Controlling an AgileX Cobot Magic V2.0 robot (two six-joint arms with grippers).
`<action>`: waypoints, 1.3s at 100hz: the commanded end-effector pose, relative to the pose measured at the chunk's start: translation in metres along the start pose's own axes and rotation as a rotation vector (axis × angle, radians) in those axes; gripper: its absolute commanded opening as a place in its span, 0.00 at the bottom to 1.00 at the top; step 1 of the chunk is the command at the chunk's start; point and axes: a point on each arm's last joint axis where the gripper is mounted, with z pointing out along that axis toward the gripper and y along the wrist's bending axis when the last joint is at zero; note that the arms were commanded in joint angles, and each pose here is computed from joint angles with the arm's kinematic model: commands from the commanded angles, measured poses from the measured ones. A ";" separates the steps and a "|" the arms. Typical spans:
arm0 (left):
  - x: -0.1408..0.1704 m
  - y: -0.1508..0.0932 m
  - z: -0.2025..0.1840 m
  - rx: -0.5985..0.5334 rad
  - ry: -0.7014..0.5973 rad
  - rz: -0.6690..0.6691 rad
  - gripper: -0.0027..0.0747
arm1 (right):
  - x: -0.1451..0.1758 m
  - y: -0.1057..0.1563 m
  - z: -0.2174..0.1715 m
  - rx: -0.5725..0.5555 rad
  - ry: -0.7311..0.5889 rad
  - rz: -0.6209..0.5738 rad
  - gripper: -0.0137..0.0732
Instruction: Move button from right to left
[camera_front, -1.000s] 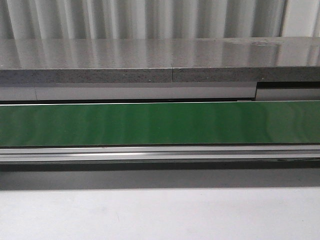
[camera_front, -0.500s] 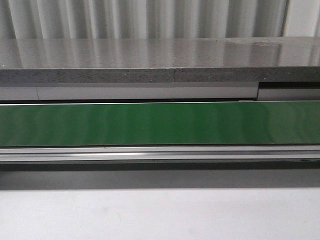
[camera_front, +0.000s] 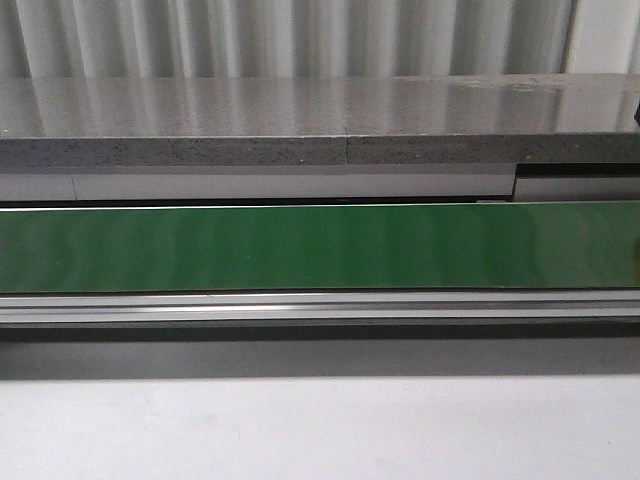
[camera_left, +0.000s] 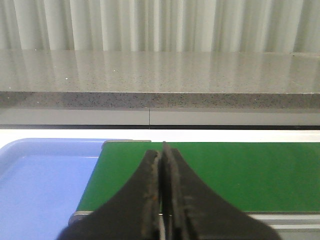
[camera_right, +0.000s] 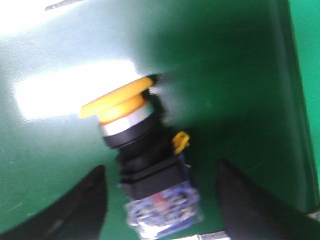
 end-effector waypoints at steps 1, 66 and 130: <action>0.000 0.000 -0.002 0.000 -0.087 -0.011 0.01 | -0.005 0.002 -0.020 -0.019 -0.081 -0.016 0.84; 0.000 0.000 -0.002 0.000 -0.087 -0.011 0.01 | 0.044 0.034 -0.118 -0.111 -0.350 -0.414 0.08; 0.000 0.000 -0.002 0.000 -0.087 -0.011 0.01 | 0.187 -0.014 -0.157 -0.249 -0.705 -0.441 0.08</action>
